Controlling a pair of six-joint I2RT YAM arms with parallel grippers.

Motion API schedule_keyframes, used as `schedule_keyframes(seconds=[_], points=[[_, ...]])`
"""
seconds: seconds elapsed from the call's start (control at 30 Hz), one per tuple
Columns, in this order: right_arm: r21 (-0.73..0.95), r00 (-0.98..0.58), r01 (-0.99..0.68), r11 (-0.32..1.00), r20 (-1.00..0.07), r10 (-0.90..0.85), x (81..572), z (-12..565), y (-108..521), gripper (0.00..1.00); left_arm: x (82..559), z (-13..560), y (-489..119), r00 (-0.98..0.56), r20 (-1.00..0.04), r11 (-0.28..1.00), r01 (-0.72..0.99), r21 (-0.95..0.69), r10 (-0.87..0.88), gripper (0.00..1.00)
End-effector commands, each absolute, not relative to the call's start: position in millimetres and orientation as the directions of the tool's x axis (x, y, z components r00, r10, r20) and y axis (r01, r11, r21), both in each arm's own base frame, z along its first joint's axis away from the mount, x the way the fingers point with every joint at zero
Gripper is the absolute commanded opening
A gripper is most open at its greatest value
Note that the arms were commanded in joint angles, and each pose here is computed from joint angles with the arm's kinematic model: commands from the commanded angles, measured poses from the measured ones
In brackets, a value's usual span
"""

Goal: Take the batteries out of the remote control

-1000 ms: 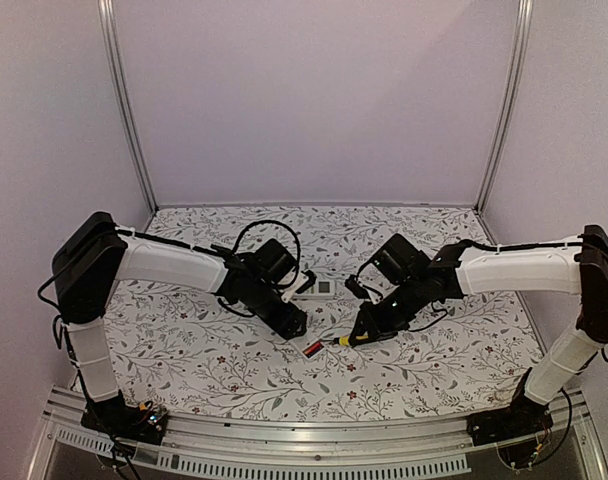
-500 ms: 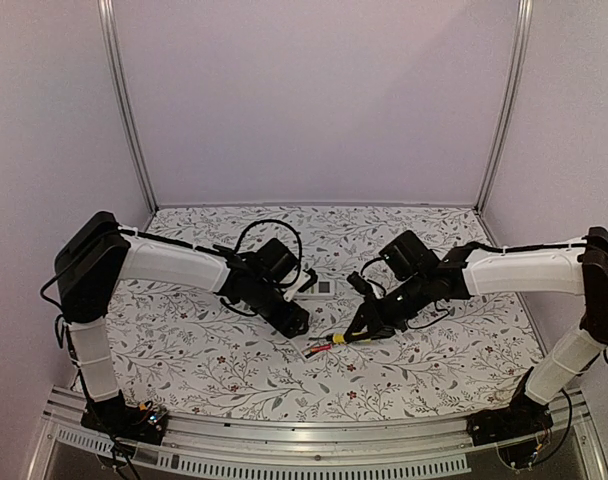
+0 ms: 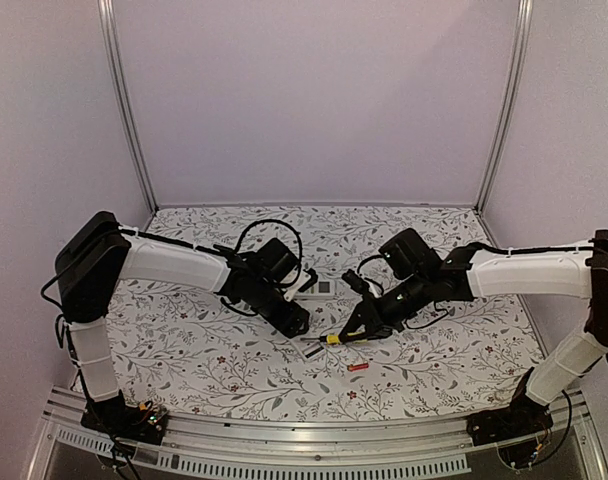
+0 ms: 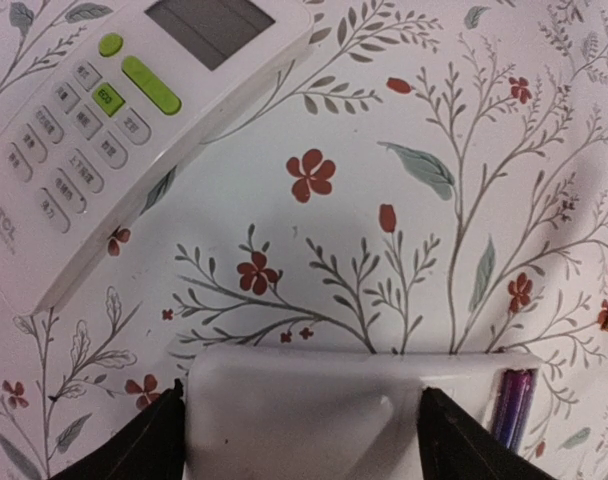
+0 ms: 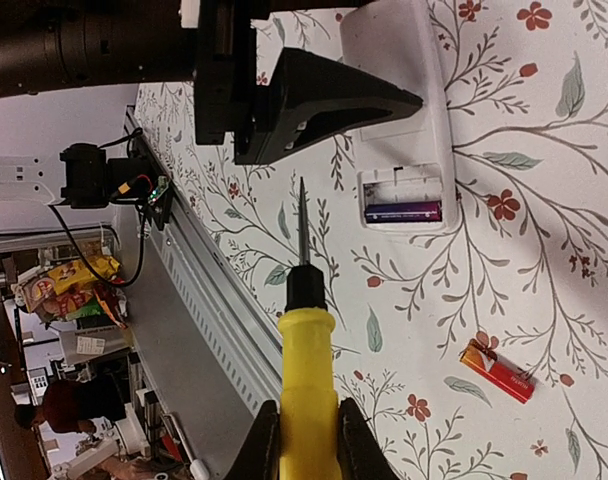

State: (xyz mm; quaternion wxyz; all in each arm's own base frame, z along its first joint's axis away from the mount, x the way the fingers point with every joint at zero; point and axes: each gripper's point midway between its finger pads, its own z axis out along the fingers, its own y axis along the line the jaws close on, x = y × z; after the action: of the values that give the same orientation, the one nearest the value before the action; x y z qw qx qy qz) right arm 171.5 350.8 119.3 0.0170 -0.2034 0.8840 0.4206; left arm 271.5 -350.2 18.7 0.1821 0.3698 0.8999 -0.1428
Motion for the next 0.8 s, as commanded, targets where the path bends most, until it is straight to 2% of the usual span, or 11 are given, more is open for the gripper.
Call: schedule_keyframes(seconds=[0.0,0.27,0.4,0.6,0.77], points=[[0.696,-0.915,-0.397,0.598,-0.247,-0.32,178.3,123.5,341.9,0.0,228.3,-33.0,-321.3,-0.666,-0.221,0.664,0.742,-0.092,0.713,0.78],[0.498,-0.88,-0.47,0.728,-0.326,-0.345,197.5,116.1,312.3,0.0,230.0,-30.7,-323.3,-0.663,-0.23,0.662,0.744,-0.091,0.713,0.78],[0.466,-0.877,-0.47,0.749,-0.339,-0.34,201.3,113.6,307.1,0.0,231.9,-24.8,-323.3,-0.672,-0.243,0.674,0.734,-0.09,0.7,0.8],[0.452,-0.873,-0.46,0.764,-0.387,-0.297,210.1,120.8,304.7,0.0,259.4,30.4,-329.9,-0.669,-0.4,0.711,0.7,-0.059,0.626,0.93],[0.445,-0.862,-0.466,0.765,-0.424,-0.278,214.2,128.6,303.5,0.0,272.2,55.0,-347.5,-0.669,-0.455,0.705,0.699,-0.119,0.587,0.96]])
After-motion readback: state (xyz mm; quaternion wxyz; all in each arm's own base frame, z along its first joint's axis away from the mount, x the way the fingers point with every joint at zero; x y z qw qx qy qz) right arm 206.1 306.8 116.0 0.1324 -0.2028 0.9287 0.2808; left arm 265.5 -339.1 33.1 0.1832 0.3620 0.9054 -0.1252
